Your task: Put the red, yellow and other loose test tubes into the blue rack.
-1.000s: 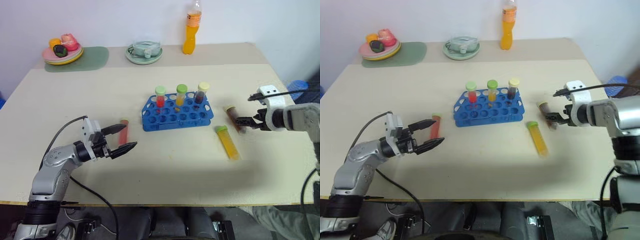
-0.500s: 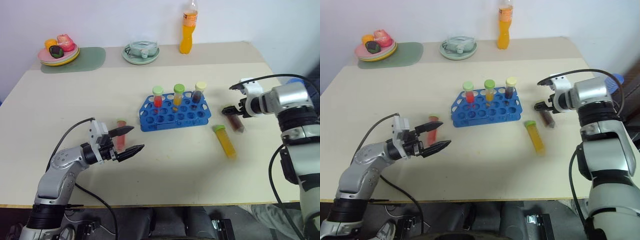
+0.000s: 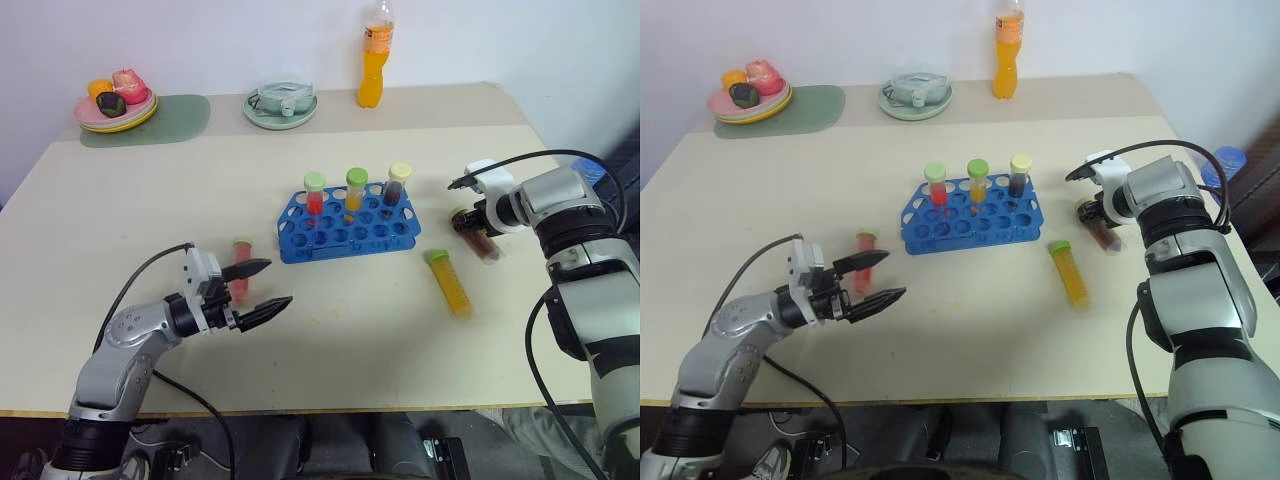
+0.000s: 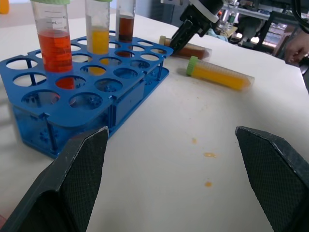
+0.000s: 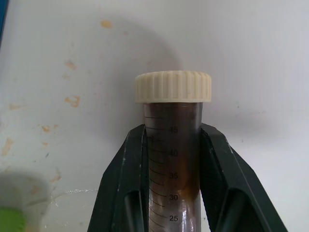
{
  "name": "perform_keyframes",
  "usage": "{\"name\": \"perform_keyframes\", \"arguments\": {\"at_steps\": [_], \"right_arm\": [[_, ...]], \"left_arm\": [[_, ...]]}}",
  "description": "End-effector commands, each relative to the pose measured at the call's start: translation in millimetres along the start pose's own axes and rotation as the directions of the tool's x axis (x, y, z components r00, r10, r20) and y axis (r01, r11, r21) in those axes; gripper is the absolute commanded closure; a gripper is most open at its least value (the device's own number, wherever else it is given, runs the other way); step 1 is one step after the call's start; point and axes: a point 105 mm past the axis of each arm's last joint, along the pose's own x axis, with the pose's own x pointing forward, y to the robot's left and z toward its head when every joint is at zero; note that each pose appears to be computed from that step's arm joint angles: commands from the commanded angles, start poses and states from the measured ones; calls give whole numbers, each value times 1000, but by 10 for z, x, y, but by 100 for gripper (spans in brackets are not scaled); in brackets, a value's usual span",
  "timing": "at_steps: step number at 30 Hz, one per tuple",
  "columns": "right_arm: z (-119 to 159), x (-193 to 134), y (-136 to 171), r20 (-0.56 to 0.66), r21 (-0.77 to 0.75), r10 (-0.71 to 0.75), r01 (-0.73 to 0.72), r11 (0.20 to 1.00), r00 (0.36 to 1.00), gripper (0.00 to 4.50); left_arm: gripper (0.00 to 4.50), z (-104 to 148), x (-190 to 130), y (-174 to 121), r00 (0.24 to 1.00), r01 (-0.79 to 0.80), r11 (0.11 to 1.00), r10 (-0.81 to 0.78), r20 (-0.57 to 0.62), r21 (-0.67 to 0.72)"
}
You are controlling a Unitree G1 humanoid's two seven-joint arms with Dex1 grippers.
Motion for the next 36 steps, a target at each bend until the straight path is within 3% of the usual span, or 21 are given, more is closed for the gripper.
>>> {"name": "perform_keyframes", "arguments": {"at_steps": [1,5,8,11,14,15,22,26,31,36], "right_arm": [[135,-186,-76,78,-64,-3,8,998,997,374],[213,-545,94,278,-204,163,-108,973,947,374],[310,-869,379,506,-282,292,-164,945,812,374],[217,-996,587,576,-300,351,-209,931,738,374],[163,-1108,1035,714,-350,508,-383,855,482,374],[163,-1090,1105,756,-348,479,-345,871,446,374],[309,-867,1340,918,-216,257,-164,963,301,374],[376,-792,1294,961,-121,141,-93,988,239,374],[387,-712,1236,978,-45,58,-69,997,199,374],[394,-552,1223,979,-9,22,-66,998,205,374]], "left_arm": [[16,91,3,-6,1000,-3,1000,2,27,31],[16,93,7,-2,1000,-8,999,7,30,32],[16,94,13,1,999,-12,1000,11,37,23],[16,81,16,9,999,-12,1000,11,35,22],[16,58,37,47,999,-15,1000,14,38,22],[16,49,46,70,999,-18,1000,17,38,23],[16,58,128,237,996,-53,997,49,69,59],[16,117,190,319,992,-78,994,70,104,80],[16,152,216,368,988,-102,990,90,125,93],[16,157,213,359,987,-107,990,94,129,96]]}}
